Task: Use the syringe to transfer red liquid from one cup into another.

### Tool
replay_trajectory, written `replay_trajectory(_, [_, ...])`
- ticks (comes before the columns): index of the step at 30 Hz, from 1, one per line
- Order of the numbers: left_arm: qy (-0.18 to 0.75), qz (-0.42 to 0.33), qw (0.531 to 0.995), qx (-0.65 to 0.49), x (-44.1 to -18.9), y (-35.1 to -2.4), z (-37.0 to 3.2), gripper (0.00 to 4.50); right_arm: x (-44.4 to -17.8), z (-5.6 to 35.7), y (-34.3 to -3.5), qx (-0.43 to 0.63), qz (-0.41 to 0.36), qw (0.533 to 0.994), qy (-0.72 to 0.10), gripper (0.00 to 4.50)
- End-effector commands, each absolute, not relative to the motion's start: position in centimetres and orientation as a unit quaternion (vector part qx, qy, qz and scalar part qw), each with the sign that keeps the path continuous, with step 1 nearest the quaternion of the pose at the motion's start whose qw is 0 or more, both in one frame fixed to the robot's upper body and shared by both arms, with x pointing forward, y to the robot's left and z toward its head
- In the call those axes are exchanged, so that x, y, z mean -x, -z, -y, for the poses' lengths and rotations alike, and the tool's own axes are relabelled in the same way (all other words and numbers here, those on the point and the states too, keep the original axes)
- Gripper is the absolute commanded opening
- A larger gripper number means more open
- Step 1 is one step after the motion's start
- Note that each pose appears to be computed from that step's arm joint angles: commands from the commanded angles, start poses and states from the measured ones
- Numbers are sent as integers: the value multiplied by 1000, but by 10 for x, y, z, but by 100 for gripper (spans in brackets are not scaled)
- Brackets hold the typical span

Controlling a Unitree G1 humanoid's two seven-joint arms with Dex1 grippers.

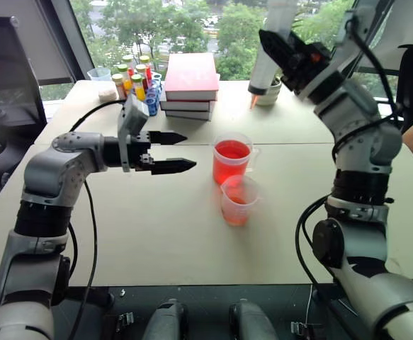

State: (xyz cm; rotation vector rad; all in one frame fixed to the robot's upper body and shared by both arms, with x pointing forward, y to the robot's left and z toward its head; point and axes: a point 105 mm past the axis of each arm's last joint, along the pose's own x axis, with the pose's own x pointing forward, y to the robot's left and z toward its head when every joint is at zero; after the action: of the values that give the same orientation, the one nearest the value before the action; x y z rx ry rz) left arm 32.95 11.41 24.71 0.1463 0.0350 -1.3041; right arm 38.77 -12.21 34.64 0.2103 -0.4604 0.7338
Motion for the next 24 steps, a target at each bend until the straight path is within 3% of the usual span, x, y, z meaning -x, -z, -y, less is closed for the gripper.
replay_trajectory(1, [610,19,787,-90,-329,-269,-110,450,-376,106,-340,-93,261,879,-388,137])
replay_trajectory(11, [604,63,791,-74,-348,-298,-93,450,-390,88,-267,-51,233,894,-379,137])
replay_trajectory(24, [590,122,795,-69,-383,-331,-55,450,-392,81,-246,-28,221,897,-381,137])
